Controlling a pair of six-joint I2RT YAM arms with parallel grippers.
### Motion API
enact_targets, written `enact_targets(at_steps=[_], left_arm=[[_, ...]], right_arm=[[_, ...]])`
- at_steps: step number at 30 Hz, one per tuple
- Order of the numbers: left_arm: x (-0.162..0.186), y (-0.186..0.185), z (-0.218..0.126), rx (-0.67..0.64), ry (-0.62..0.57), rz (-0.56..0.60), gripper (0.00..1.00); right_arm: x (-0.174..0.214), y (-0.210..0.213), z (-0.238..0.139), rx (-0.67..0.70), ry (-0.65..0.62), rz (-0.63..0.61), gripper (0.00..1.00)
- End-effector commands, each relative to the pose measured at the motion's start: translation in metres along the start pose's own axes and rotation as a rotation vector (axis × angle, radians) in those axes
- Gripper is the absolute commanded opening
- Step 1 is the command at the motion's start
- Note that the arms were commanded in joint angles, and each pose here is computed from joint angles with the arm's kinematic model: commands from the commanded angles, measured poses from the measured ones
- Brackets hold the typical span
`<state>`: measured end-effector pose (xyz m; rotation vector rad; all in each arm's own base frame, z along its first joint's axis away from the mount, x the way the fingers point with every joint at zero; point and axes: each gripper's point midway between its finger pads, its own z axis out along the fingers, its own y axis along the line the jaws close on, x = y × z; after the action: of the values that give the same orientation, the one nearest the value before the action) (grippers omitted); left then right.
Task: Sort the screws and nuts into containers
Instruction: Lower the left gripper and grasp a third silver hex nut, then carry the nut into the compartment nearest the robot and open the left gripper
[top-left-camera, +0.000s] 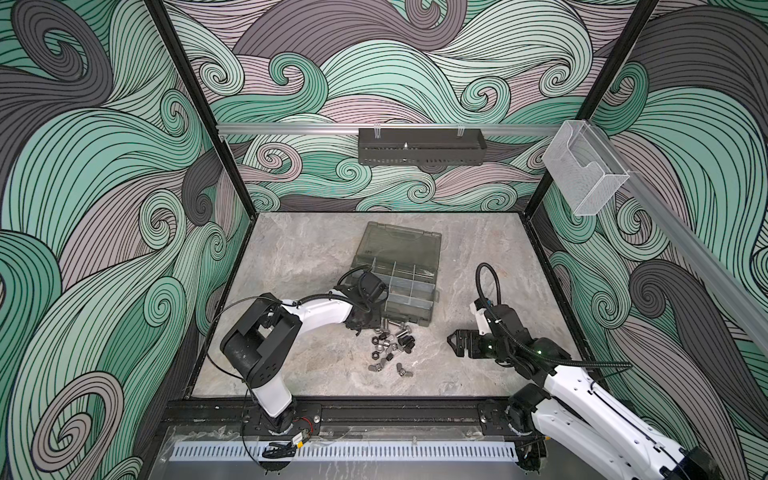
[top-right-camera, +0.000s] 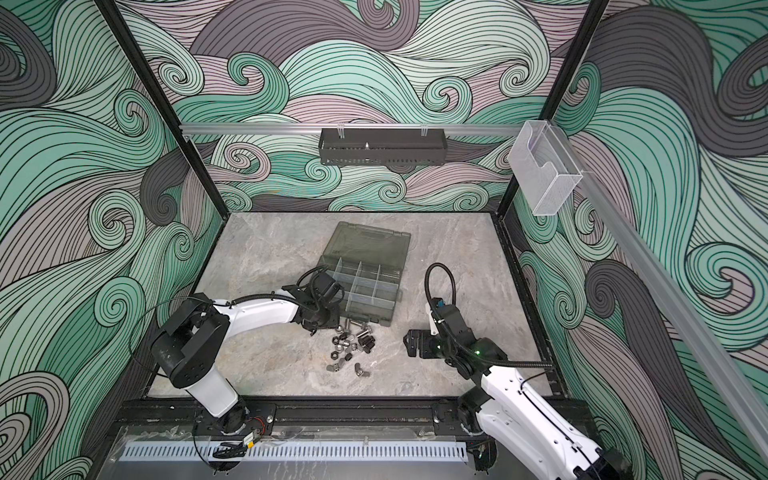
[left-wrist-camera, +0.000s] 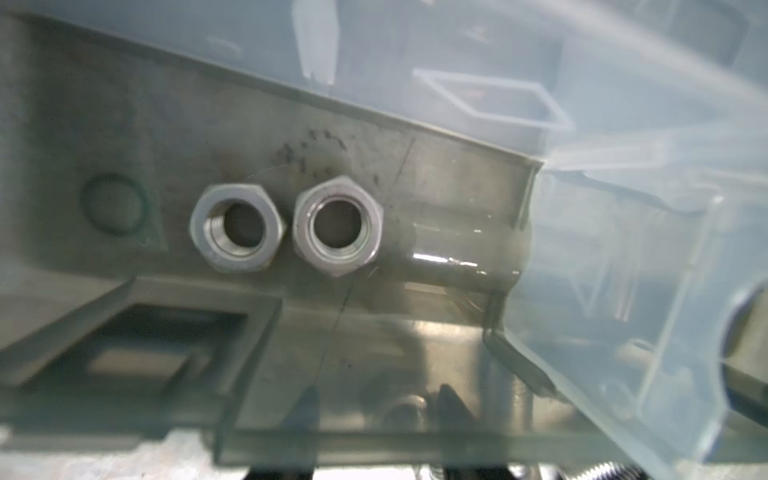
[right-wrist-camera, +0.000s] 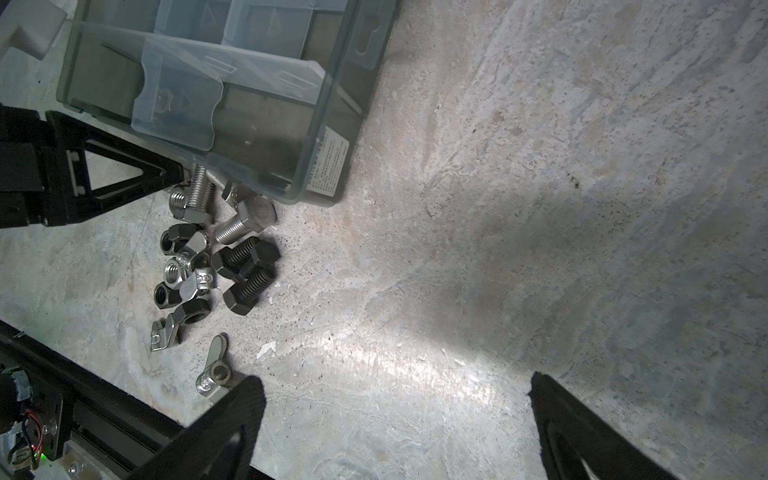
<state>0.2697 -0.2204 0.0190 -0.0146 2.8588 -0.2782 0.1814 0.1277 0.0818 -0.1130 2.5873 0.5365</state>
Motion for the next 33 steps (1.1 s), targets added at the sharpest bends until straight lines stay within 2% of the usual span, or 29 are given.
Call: enact_targets(at_steps=[1,3,10,20,27,33], left_arm=[[0.002,0.007,0.002,-0.056,0.007,0.000,0.42],[0.004,0.009,0.002,-0.065,0.007,-0.002,0.38],[0.014,0.020,-0.001,-0.087,0.000,-0.010,0.33],[0.020,0.031,-0.013,-0.094,-0.031,-0.019,0.29],[0.006,0.017,-0.048,-0.030,-0.081,-0.002,0.29],[-0.024,0.003,-0.082,0.024,-0.217,0.032,0.29]], right_arm=[[0.001,0.001,0.000,-0.013,-0.013,-0.017,0.99],[0.001,0.002,0.000,-0.019,-0.016,-0.017,0.99],[0.002,0.003,0.001,-0.021,-0.005,-0.018,0.99],[0.004,0.003,-0.002,-0.031,-0.009,-0.007,0.99],[0.004,0.003,-0.004,-0.035,-0.031,-0.005,0.99],[0.004,0.003,-0.003,-0.038,-0.029,-0.007,0.99]])
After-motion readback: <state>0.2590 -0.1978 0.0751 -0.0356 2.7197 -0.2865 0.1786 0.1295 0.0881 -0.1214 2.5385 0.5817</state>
